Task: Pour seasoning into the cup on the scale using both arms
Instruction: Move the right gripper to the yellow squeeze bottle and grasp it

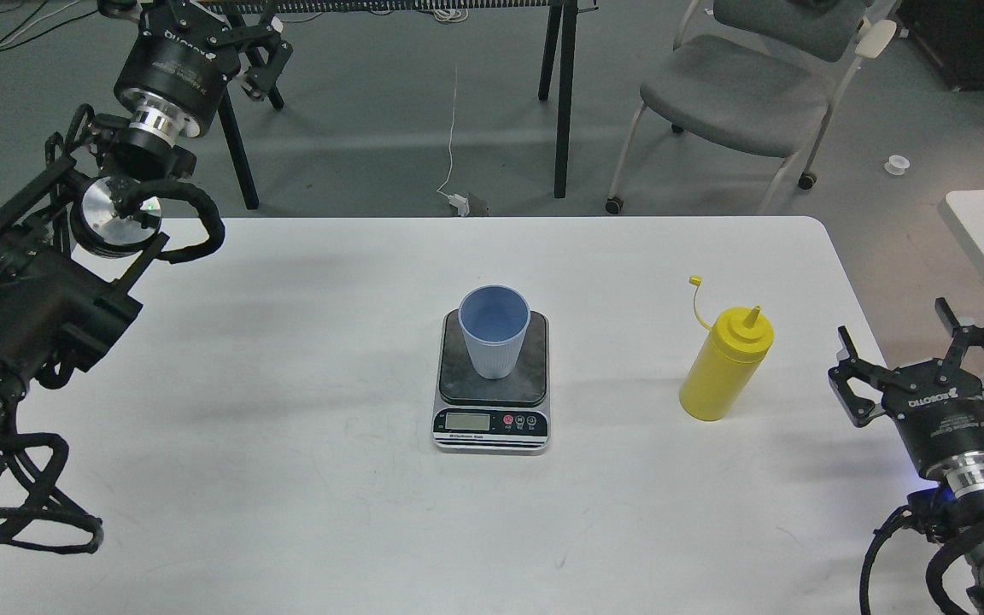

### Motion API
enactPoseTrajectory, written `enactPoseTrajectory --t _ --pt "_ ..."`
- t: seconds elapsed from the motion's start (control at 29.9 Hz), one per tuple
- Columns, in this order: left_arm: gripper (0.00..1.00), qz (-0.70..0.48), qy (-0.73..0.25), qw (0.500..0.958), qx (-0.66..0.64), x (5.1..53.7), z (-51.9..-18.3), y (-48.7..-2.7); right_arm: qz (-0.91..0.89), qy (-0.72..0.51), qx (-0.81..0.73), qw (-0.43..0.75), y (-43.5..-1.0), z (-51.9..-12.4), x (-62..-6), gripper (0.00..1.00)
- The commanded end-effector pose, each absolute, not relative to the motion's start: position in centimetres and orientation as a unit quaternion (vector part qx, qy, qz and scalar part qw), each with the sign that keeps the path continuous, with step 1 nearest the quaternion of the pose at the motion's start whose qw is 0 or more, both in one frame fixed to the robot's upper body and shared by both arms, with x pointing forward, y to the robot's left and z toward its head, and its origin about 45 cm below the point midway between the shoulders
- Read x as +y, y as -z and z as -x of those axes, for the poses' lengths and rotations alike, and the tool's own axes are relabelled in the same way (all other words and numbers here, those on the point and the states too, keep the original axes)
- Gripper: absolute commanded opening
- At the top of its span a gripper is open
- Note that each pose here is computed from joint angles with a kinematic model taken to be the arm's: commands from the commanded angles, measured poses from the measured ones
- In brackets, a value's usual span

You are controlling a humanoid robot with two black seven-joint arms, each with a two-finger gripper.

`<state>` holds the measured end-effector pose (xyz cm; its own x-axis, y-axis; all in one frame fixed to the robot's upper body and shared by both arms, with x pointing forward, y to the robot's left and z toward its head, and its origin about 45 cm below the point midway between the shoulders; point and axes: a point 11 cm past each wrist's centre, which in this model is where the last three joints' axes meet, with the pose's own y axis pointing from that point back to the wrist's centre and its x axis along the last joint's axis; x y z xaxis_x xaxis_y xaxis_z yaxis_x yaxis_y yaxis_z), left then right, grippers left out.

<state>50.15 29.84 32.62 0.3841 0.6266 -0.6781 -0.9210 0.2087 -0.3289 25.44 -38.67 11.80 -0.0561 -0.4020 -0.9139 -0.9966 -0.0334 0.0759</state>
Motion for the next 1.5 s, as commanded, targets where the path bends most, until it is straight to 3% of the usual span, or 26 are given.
enactPoseTrajectory --t 0.0,0.53,1.17,1.3,1.4,1.47 --pt "1.00 0.359 -0.520 0.747 0.205 30.1 -50.1 -32.3 0.570 -0.449 0.582 0.367 -9.8 -24.4 -35.5 1.00" --pt "1.00 0.353 -0.522 0.749 0.205 30.0 -50.0 -32.1 0.530 -0.505 0.567 0.377 -5.2 -23.5 -28.9 1.00" --pt "1.00 0.350 -0.523 0.750 0.203 29.9 -50.0 -31.9 0.522 -0.497 0.562 0.406 -5.2 -28.8 -26.2 0.97" --pt "1.00 0.350 -0.524 0.749 0.203 30.0 -50.0 -31.9 0.523 -0.483 0.572 0.407 -5.4 -30.1 -26.8 0.85" --pt "1.00 0.351 -0.525 0.749 0.201 30.2 -49.9 -32.0 0.528 -0.476 0.571 0.410 -5.9 -31.2 -26.8 0.56" --pt "1.00 0.350 -0.527 0.748 0.201 30.3 -50.0 -32.1 0.533 -0.475 0.563 0.417 -6.6 -31.8 -26.3 0.46"
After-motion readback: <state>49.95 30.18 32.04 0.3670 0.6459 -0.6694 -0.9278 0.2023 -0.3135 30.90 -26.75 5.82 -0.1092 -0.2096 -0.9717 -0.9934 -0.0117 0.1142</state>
